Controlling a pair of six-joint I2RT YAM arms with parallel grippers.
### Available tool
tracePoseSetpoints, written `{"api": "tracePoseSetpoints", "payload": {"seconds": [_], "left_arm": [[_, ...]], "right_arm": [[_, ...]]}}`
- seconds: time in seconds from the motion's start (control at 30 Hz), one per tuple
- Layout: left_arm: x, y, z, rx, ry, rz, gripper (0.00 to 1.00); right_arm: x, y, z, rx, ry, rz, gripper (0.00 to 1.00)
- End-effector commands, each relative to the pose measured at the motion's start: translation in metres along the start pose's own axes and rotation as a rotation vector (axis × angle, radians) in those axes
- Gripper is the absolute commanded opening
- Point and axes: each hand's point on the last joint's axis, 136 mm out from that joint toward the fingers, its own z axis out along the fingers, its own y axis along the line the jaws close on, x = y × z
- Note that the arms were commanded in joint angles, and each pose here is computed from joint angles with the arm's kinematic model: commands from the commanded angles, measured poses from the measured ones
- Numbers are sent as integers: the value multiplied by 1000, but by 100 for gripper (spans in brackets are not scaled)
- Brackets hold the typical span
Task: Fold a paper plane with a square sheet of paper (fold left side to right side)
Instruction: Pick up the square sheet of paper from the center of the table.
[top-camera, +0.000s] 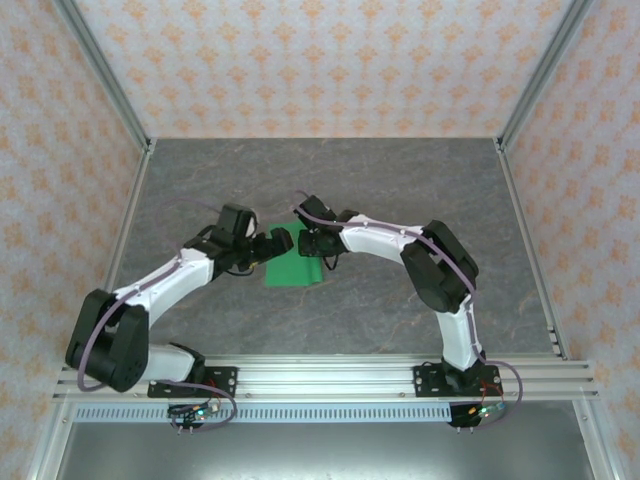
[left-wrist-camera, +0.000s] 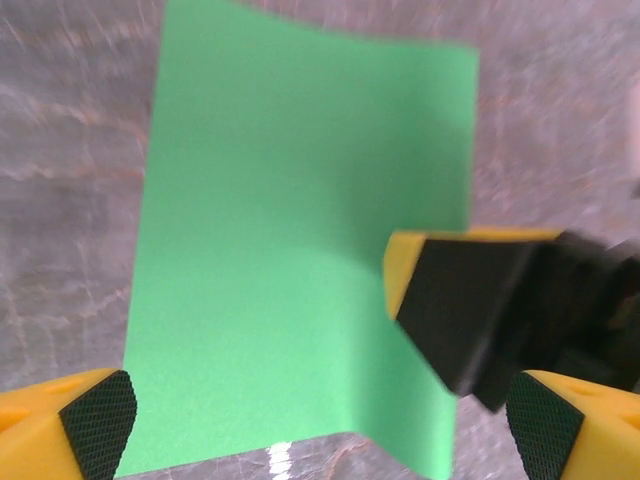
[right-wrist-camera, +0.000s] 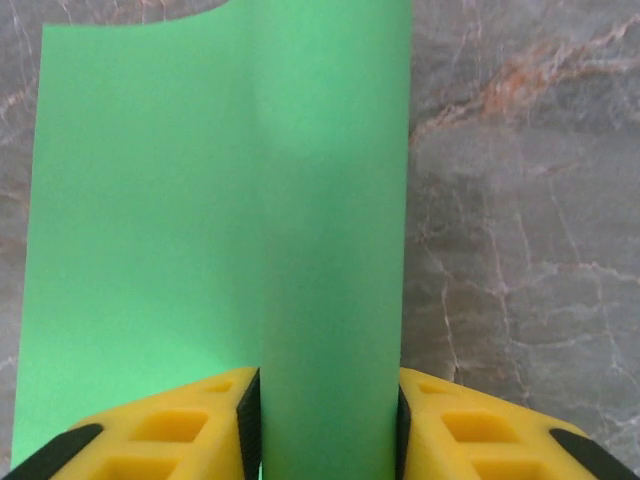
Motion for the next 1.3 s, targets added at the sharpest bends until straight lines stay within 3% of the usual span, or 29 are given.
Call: {"api": "tracePoseSetpoints", "payload": {"seconds": [0.0, 0.3, 0.5, 0.8, 1.0, 1.27], "left_arm": [[0, 6, -13, 28, 1, -26, 99], [-16, 12, -36, 148, -38, -127, 100], [-29, -5, -48, 301, -59, -172, 100], [-52, -72, -94, 588, -90, -118, 100], [-69, -120, -143, 741, -122, -28, 100], [-74, -174, -180, 866, -119, 89, 100]], "right_arm": [[-5, 9, -19, -83, -17, 19, 35], [-19, 20, -41, -333, -60, 150, 30], [-37, 26, -83, -538, -140, 208, 30], [-69, 20, -197, -886, -310, 227, 29], [-77, 26, -277, -1029, -409, 158, 29], [-79, 50, -362, -1184, -471, 69, 29]]}}
